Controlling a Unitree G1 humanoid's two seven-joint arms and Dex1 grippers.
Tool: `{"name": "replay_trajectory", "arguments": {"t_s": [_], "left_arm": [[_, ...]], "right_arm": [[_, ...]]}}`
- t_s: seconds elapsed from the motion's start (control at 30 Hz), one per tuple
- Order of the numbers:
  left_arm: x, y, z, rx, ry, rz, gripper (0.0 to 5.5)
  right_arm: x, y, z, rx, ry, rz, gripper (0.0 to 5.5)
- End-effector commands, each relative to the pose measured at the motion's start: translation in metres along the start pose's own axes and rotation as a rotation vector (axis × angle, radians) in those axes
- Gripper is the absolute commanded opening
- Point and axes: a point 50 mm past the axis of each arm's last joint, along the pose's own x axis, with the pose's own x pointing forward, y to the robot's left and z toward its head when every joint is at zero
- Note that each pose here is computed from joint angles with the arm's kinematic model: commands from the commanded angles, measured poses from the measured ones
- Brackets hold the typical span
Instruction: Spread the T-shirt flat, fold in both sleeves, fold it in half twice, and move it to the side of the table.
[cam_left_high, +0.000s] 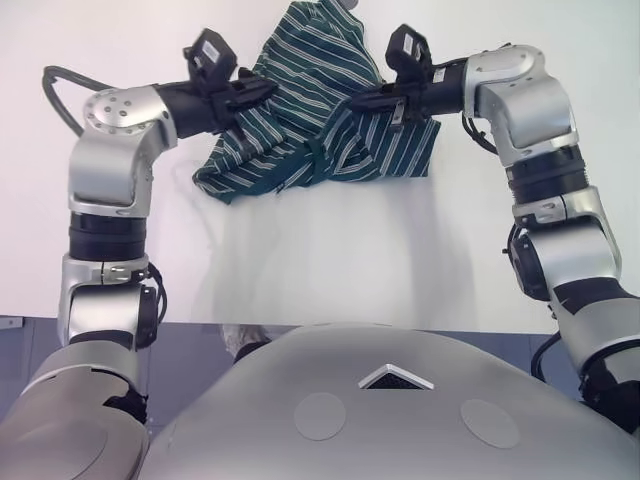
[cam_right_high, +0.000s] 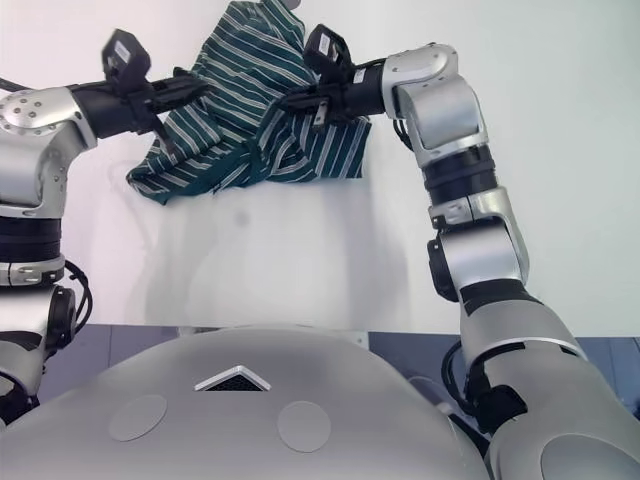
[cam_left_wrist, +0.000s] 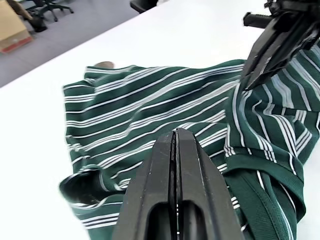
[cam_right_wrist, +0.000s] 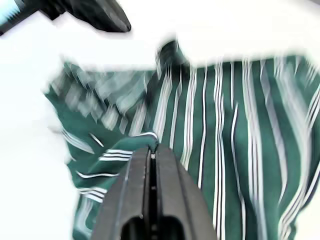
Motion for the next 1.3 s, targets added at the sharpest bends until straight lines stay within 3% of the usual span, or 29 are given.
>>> {"name": "replay_trajectory", "arguments": {"t_s": [0.03, 0.1, 0.23, 0.33, 0.43, 0.63, 0.9, 1.1, 1.3], "left_arm": [[-0.033, 0.008, -0.003, 0.018, 0.004, 0.015, 0.0], [-0.04, 0.005, -0.005, 0.091, 0.03, 0.015, 0.0], [-0.052, -0.001, 0.018, 0.198, 0.008, 0.006, 0.72], [-0.062, -0.012, 0.013, 0.215, 0.092, -0.103, 1.24], [-0.052, -0.034, 0.005, 0.25, 0.125, -0.214, 1.81], [-0.022, -0.076, -0.026, 0.419, 0.187, -0.354, 1.81], [-0.003, -0.093, -0.067, 0.449, 0.264, -0.383, 1.81], [0.003, -0.083, -0.085, 0.531, 0.388, -0.297, 1.81], [-0.002, -0.067, -0.083, 0.524, 0.448, -0.245, 0.52]], "right_arm": [[-0.059, 0.013, 0.05, -0.098, -0.226, -0.058, 0.04], [-0.075, 0.016, 0.058, -0.115, -0.255, -0.104, 0.04], [-0.087, 0.018, 0.064, -0.114, -0.284, -0.169, 0.0], [-0.084, 0.016, 0.06, -0.095, -0.284, -0.19, 0.0], [-0.084, 0.013, 0.058, -0.079, -0.287, -0.21, 0.0], [-0.077, 0.004, 0.059, -0.044, -0.289, -0.239, 0.0], [-0.072, 0.009, 0.06, -0.037, -0.275, -0.187, 0.0], [-0.071, 0.015, 0.057, -0.037, -0.261, -0.143, 0.0], [-0.075, 0.012, 0.056, -0.027, -0.29, -0.198, 0.0]]}}
